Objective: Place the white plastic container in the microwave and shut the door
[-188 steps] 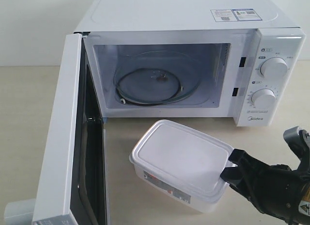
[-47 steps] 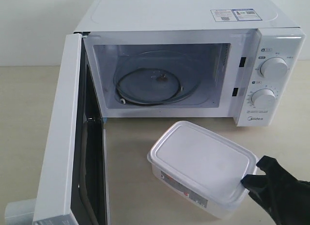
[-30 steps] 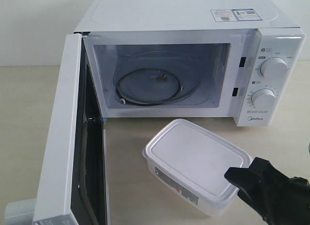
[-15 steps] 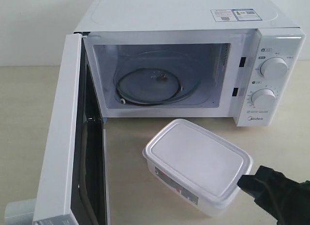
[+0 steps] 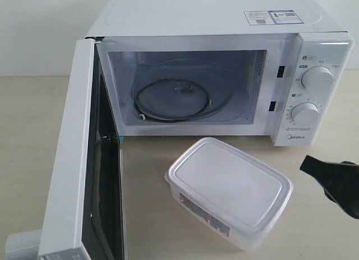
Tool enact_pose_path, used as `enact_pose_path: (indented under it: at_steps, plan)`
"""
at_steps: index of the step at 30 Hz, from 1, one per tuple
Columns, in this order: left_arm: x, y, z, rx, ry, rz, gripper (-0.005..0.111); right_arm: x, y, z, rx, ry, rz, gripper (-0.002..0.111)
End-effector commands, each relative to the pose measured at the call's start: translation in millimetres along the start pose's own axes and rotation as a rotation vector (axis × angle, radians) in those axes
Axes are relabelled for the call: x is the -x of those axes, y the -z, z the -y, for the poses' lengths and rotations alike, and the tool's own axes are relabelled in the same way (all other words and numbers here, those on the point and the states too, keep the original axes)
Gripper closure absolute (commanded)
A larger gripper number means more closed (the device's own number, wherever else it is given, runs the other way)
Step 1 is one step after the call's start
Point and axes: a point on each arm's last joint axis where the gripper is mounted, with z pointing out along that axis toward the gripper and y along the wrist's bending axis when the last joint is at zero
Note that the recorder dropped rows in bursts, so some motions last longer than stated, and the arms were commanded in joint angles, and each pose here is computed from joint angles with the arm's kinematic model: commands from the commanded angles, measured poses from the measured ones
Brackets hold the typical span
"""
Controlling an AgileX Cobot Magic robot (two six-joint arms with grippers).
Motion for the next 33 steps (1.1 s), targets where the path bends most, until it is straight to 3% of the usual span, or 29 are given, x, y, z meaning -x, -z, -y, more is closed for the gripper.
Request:
enact_pose_path:
  at_steps: [1,8,18,23,29,33]
  plan:
    - [-1.0,0.0,-0.1,0.001,-0.003,-0.001,0.103,8.6,-16.3,-2.8,-0.06,0.044,-0.05,0.108]
    - [-1.0,0.0,-0.1,0.001,-0.003,-0.001,0.103,13.5,-39.2,-3.8,-0.072,0.097,-0.055,0.108]
    - [-1.0,0.0,-0.1,0.001,-0.003,-0.001,0.103,6.7,-78.9,-22.1,-0.008,0.225,-0.232,0.108]
    - [-1.0,0.0,-0.1,0.001,-0.003,-0.001,0.103,-4.3,-69.4,-17.3,-0.064,0.245,-0.396,0.108]
    - [-1.0,0.0,-0.1,0.001,-0.003,-0.001,0.103,-8.0,-42.1,-54.1,0.069,0.269,-0.383,0.108]
    - [-1.0,0.0,-0.1,0.001,-0.003,-0.001,0.103,-13.9,-39.9,-51.0,0.022,0.283,-0.435,0.108]
